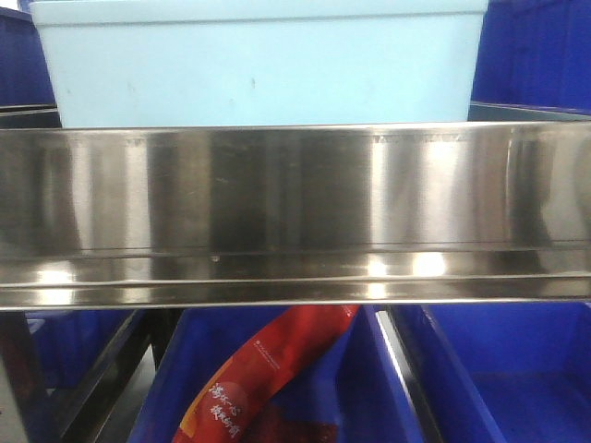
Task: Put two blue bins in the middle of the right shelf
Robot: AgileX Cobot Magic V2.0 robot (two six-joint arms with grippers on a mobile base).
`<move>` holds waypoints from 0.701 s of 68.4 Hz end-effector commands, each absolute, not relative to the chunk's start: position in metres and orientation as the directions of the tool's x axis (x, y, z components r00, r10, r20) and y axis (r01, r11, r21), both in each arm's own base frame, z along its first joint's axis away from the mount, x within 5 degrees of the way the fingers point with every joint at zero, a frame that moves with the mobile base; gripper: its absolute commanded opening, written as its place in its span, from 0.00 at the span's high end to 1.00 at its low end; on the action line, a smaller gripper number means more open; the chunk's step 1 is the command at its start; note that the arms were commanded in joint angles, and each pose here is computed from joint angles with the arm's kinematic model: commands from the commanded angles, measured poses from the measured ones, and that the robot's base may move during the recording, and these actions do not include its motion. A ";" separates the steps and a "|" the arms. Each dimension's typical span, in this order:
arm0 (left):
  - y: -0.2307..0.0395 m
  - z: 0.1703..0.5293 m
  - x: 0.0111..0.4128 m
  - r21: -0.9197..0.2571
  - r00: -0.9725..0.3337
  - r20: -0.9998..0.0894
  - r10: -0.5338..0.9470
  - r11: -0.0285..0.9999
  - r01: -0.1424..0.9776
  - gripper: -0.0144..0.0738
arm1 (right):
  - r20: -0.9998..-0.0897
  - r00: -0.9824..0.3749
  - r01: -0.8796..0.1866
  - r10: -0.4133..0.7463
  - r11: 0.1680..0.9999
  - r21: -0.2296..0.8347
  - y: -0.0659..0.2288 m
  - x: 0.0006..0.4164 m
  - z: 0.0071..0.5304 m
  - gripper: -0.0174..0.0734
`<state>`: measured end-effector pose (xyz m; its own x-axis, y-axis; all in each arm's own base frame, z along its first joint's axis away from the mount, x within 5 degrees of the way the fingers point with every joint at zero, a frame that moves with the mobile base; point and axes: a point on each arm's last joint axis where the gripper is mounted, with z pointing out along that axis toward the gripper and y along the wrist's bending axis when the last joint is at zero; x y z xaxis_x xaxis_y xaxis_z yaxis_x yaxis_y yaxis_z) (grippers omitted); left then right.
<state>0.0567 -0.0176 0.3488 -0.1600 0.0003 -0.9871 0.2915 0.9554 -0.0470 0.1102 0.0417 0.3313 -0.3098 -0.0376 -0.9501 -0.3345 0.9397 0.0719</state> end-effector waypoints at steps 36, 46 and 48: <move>-0.016 0.298 0.052 -0.053 0.007 -0.998 -0.057 0.955 0.293 0.96 | -0.997 -0.081 -0.339 0.002 0.940 0.029 0.031 0.086 0.292 0.98; -0.016 0.298 0.052 -0.053 0.007 -0.998 -0.057 0.955 0.293 0.96 | -0.997 -0.081 -0.339 0.002 0.940 0.029 0.031 0.086 0.292 0.98; -0.016 0.298 0.052 -0.053 0.007 -0.998 -0.057 0.955 0.293 0.96 | -0.997 -0.081 -0.339 0.002 0.940 0.029 0.031 0.086 0.292 0.98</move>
